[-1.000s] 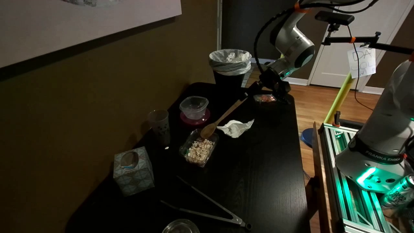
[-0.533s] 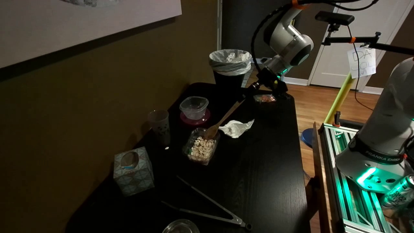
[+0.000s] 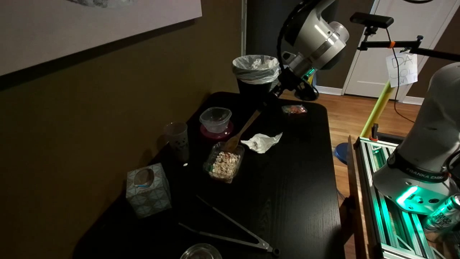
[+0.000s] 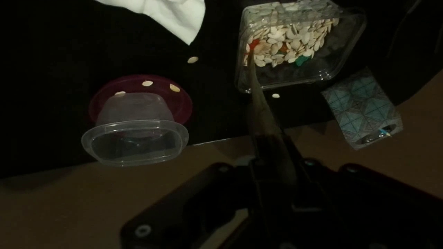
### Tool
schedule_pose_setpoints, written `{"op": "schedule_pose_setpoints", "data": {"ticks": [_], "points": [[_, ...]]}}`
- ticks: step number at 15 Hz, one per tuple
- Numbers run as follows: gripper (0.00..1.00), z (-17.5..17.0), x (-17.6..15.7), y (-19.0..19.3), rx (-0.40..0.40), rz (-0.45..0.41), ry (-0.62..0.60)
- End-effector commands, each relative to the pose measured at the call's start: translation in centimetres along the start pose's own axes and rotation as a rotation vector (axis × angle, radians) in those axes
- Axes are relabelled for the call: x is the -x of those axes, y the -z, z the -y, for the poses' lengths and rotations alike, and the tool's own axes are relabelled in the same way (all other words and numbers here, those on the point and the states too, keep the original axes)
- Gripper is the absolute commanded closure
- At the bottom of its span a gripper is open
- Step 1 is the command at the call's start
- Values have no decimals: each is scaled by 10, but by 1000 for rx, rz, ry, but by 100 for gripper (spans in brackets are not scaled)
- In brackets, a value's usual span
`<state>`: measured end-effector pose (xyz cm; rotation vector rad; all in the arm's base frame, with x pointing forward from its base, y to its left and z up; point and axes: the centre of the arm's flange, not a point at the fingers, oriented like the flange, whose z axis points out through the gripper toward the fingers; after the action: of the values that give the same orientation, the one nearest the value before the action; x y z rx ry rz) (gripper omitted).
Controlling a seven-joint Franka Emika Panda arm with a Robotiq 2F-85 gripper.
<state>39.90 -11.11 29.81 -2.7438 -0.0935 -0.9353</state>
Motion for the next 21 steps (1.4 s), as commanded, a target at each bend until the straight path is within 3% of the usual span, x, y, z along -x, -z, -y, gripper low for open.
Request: {"op": "schedule_pose_setpoints", "data": {"ticks": [1,7,13,21], "points": [[97,7,1,0,68,83,13],[97,15,7,-18,120,233,-3],[97,23,25,-39,96,385,-79],[97,21,32,-41,118,592,-43]]}}
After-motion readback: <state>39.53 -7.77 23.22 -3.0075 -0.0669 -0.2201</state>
